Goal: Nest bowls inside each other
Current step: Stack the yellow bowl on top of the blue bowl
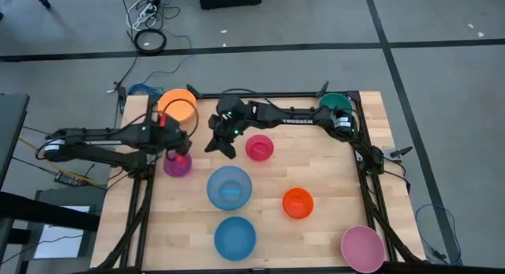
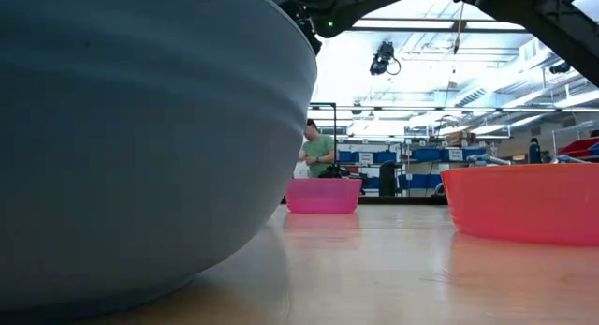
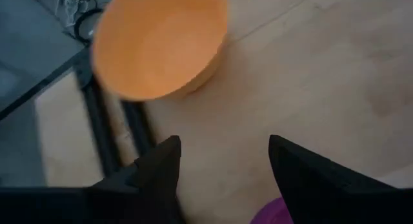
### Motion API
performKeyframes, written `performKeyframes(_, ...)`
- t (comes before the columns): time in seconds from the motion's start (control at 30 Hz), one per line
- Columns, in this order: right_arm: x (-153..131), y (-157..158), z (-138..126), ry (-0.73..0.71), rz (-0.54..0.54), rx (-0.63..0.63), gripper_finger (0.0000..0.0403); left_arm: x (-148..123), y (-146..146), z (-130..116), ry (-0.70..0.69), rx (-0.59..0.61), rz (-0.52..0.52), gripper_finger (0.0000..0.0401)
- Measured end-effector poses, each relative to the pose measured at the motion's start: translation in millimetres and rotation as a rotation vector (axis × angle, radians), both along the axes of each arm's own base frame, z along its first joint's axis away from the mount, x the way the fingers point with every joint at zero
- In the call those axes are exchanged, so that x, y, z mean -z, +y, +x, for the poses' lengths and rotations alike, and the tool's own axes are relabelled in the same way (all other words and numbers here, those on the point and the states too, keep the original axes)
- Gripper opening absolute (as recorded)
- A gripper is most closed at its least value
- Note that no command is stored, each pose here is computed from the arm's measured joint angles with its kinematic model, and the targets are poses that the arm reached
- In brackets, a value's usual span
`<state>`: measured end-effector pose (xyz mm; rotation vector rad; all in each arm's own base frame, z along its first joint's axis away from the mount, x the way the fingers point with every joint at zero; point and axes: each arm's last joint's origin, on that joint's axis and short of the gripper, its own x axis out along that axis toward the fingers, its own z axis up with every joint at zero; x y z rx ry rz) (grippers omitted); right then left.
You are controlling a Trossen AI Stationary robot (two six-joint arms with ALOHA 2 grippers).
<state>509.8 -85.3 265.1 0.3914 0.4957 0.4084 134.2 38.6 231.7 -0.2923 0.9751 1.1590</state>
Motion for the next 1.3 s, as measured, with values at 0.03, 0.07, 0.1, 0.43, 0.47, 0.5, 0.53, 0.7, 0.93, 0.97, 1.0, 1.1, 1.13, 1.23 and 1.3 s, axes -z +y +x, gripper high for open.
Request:
performKeyframes(0.03, -2, 0, -2, 0.006, 0.006, -0.009, 0.0, 2, 4, 6, -0.007, 0.018, -0.02, 0.0243)
performKeyframes(0.07, -4, -1, -3, -0.003, 0.003, -0.011, 0.0, 4, 7, 13, -0.007, 0.035, -0.036, 0.0243)
performKeyframes(0.1, -12, -3, -7, -0.015, -0.008, -0.009, 0.0, 6, 12, 19, -0.009, 0.047, -0.052, 0.0243)
performKeyframes(0.43, -115, -30, -81, -0.128, -0.293, 0.116, 0.0, 4, 60, 49, 0.13, 0.1, -0.148, 0.0222)
performKeyframes(0.47, -124, -31, -89, -0.14, -0.313, 0.13, 0.0, 2, 65, 51, 0.139, 0.108, -0.155, 0.0219)
performKeyframes(0.5, -132, -32, -97, -0.146, -0.332, 0.145, 0.0, 0, 70, 53, 0.146, 0.12, -0.163, 0.0216)
performKeyframes(0.53, -138, -32, -104, -0.14, -0.344, 0.154, 0.0, -2, 75, 55, 0.158, 0.132, -0.167, 0.0214)
performKeyframes(0.7, -158, -30, -134, -0.092, -0.409, 0.194, 0.0, -7, 95, 55, 0.251, 0.183, -0.234, 0.0209)
performKeyframes(0.93, -166, -26, -153, -0.022, -0.455, 0.224, 0.0, 1, 120, 45, 0.379, 0.151, -0.299, 0.0209)
performKeyframes(0.97, -166, -26, -154, -0.021, -0.455, 0.224, 0.0, 3, 124, 43, 0.388, 0.147, -0.308, 0.0209)
performKeyframes(1.0, -167, -25, -154, -0.022, -0.455, 0.223, 0.0, 5, 127, 42, 0.397, 0.145, -0.318, 0.0209)
performKeyframes(1.1, -166, -24, -153, -0.022, -0.455, 0.22, 0.0, 11, 134, 41, 0.409, 0.159, -0.356, 0.0209)
performKeyframes(1.13, -166, -24, -153, -0.022, -0.456, 0.22, 0.0, 14, 136, 42, 0.413, 0.163, -0.363, 0.0209)
performKeyframes(1.23, -167, -24, -153, -0.023, -0.457, 0.22, 0.0, 23, 141, 45, 0.431, 0.179, -0.39, 0.0209)
performKeyframes(1.3, -166, -24, -153, -0.022, -0.458, 0.221, 0.0, 29, 144, 48, 0.423, 0.202, -0.419, 0.0209)
